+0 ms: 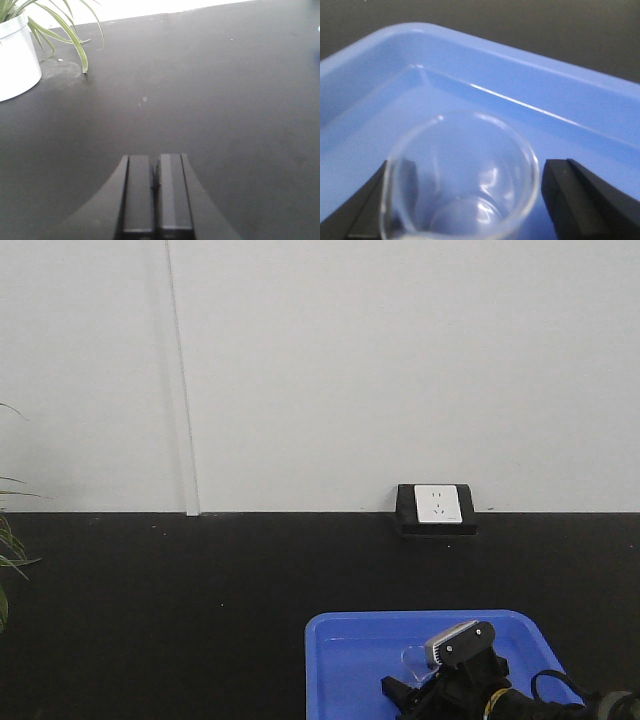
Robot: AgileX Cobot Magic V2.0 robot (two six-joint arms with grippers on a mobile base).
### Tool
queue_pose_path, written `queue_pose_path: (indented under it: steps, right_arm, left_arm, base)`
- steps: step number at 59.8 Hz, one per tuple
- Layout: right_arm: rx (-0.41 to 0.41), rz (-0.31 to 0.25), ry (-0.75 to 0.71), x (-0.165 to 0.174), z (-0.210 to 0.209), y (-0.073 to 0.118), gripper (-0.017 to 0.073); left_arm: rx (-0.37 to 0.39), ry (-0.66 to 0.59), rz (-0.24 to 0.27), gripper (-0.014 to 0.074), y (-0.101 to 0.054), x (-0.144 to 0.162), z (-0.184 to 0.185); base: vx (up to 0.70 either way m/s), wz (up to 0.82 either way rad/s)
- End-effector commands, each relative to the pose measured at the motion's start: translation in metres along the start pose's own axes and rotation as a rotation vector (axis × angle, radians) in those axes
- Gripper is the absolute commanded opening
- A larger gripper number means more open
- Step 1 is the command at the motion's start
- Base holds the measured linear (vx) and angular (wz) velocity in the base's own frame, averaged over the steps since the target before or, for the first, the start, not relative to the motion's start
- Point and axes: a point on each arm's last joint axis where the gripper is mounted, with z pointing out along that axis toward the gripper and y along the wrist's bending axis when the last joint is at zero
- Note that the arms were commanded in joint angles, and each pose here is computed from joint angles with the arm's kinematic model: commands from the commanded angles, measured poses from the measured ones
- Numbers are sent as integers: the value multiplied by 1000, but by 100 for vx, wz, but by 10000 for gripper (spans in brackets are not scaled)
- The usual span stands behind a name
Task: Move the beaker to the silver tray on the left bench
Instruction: 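Lower the right gripper around the glass beaker in the blue tray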
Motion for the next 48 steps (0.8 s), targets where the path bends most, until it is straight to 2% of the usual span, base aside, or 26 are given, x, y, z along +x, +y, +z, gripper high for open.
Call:
queue_pose_path:
  steps: [1,7,21,29,38,48]
  right_arm:
    - [-29,-26,-197,-36,-5,1,515]
    - [-29,-24,-193,-35,-4,1,449]
    - [-22,1,-175,-41,-8,1,151]
    - [-43,-43,-162,-58,-18,5,-13]
    - [-94,-75,-183,-88,-38,13,-17]
    - [-176,-54,-212,-128,-72,28,-15]
  left_arm:
    - [5,-69,-3,1,-1,-1,2]
    - [5,-69,-3,1,-1,-1,2]
    - [5,-69,-3,1,-1,-1,2]
    - [5,-69,-3,1,-1,-1,2]
    - [5,-69,-3,1,-1,-1,2]
    - [5,-69,-3,1,-1,-1,2]
  base:
    - [0,0]
    - [0,0]
    - [0,0]
    - [0,0]
    - [0,0]
    - [0,0]
